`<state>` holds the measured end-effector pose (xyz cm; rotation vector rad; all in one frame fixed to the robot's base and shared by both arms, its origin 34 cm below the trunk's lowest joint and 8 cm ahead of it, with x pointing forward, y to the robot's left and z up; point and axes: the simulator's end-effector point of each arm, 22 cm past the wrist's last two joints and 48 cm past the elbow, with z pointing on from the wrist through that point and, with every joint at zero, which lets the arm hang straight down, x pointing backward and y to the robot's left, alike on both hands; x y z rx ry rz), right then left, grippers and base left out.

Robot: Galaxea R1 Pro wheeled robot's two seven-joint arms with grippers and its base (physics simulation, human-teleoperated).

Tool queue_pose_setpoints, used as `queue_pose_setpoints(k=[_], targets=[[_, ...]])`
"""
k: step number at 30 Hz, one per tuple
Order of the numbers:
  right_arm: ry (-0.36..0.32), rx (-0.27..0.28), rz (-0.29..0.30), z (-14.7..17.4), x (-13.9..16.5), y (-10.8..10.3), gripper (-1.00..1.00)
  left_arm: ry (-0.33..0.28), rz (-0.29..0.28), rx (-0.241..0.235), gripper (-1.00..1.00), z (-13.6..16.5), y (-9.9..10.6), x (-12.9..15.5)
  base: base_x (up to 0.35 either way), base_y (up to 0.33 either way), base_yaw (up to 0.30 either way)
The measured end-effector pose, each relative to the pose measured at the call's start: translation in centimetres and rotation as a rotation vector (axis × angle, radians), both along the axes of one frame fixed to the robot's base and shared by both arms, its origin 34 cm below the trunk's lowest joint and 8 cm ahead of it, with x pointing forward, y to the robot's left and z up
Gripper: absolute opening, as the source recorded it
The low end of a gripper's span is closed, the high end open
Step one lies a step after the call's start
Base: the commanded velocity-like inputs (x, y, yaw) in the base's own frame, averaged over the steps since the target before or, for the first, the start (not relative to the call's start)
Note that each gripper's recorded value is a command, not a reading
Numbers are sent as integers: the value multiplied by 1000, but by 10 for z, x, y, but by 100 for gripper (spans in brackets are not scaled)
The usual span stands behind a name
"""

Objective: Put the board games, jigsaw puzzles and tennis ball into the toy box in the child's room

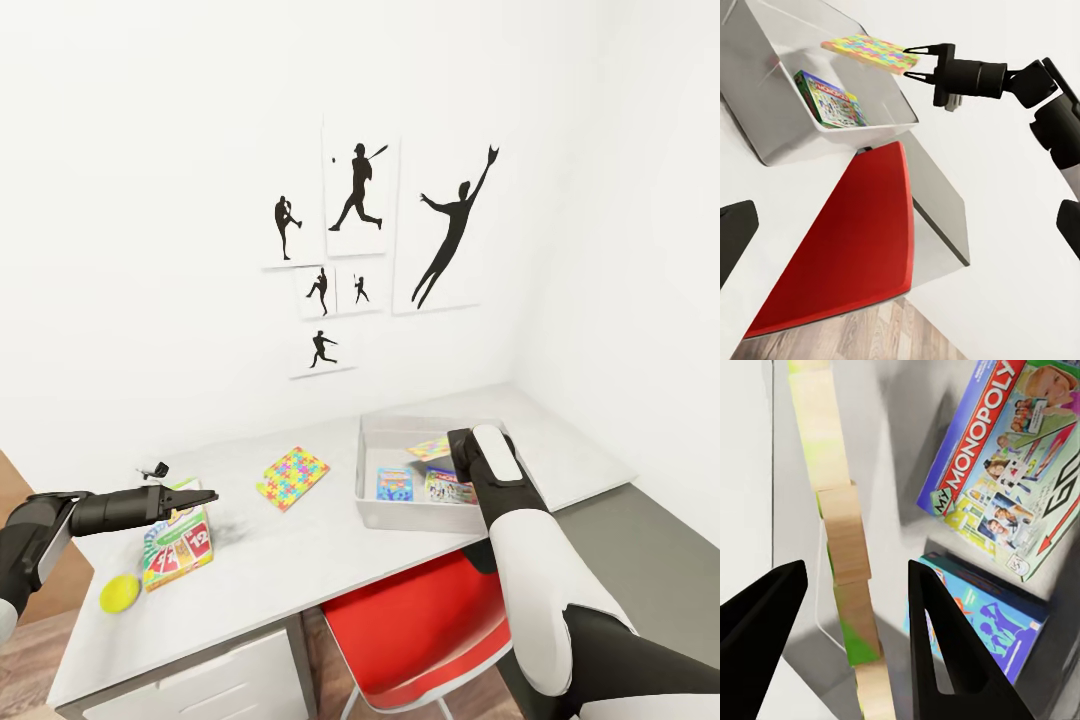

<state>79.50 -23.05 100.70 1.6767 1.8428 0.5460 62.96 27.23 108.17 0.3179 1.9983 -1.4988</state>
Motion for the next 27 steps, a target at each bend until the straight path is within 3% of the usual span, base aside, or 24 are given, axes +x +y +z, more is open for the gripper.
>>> queue_pose_setpoints(k=[7,26,27], targets=[[10,-3,-30,-6,-3,-4,-100,0,0,0,100,0,0,0,0,0,0],[15,-3,-33,-8,-3,-3,-100,0,1,1,100,0,1,0,15,7,0],[15,-2,-33,-8,-3,-3,100,0,1,1,100,0,1,0,0,0,0]])
